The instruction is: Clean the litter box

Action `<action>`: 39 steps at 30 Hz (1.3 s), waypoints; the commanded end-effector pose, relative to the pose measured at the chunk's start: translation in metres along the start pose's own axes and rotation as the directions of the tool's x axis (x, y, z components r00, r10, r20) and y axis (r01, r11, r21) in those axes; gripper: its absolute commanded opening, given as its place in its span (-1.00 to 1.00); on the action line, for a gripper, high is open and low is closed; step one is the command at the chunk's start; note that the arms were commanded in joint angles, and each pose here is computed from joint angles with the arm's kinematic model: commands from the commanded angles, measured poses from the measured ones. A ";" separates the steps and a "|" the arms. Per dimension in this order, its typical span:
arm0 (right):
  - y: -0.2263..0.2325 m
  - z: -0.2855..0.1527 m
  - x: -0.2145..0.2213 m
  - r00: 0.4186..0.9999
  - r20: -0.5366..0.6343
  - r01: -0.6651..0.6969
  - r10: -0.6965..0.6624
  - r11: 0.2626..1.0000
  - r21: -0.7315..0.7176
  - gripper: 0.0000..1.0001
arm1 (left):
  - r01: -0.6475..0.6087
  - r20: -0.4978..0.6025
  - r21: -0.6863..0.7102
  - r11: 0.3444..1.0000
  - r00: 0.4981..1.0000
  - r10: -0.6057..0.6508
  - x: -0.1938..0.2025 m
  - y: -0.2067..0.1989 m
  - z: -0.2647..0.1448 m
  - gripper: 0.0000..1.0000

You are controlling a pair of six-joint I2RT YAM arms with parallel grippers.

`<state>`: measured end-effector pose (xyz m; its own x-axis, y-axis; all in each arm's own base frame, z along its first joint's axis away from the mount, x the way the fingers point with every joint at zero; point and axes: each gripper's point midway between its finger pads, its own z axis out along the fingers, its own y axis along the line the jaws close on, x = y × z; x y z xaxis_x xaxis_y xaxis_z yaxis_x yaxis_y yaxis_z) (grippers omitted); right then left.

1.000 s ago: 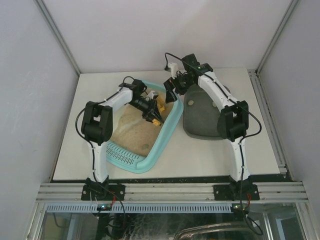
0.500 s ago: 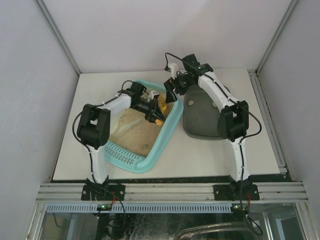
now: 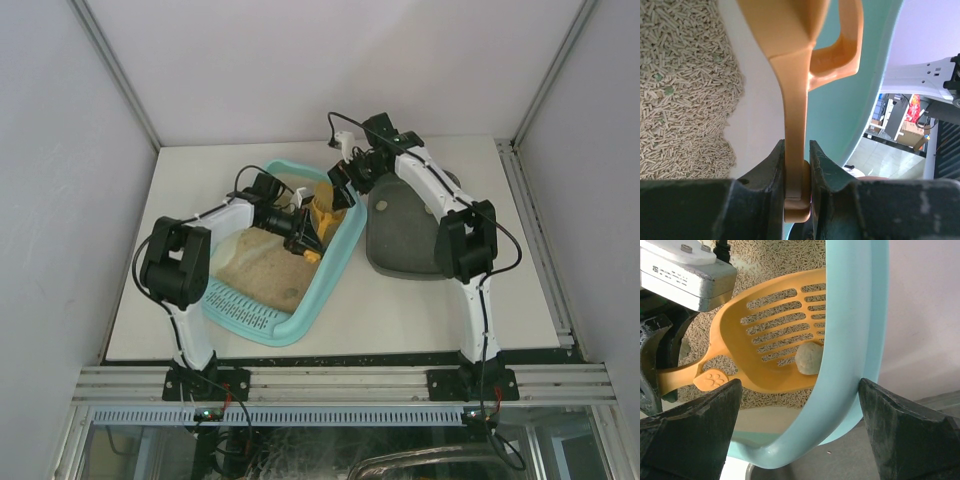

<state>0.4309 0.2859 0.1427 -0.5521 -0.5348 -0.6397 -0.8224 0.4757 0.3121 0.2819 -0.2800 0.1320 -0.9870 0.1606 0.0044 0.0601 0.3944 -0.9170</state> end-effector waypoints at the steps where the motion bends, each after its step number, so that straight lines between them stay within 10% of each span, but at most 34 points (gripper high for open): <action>1: 0.053 -0.004 0.008 0.999 -0.054 -0.009 0.004 0.994 -0.106 0.96 | -0.100 0.005 0.022 0.995 0.995 0.100 0.007 -0.002 -0.004 -1.00; 29: 0.037 -0.090 -0.033 0.989 0.148 -0.022 0.024 1.000 -0.014 1.00 | -0.176 0.191 -0.070 0.982 0.964 0.187 0.072 -0.014 -0.059 -1.00; 39: 0.037 -0.090 -0.005 0.977 -0.033 0.214 -0.212 0.959 0.186 1.00 | -0.458 0.533 -0.028 0.889 0.745 0.400 0.066 -0.060 -0.111 -1.00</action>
<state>0.4002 0.2522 0.2096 -0.4678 -0.5618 -0.6823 -0.8514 0.4938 0.1772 0.2193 -0.1938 0.2003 -0.8838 -0.1187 -0.4526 0.3787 0.3868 -0.8408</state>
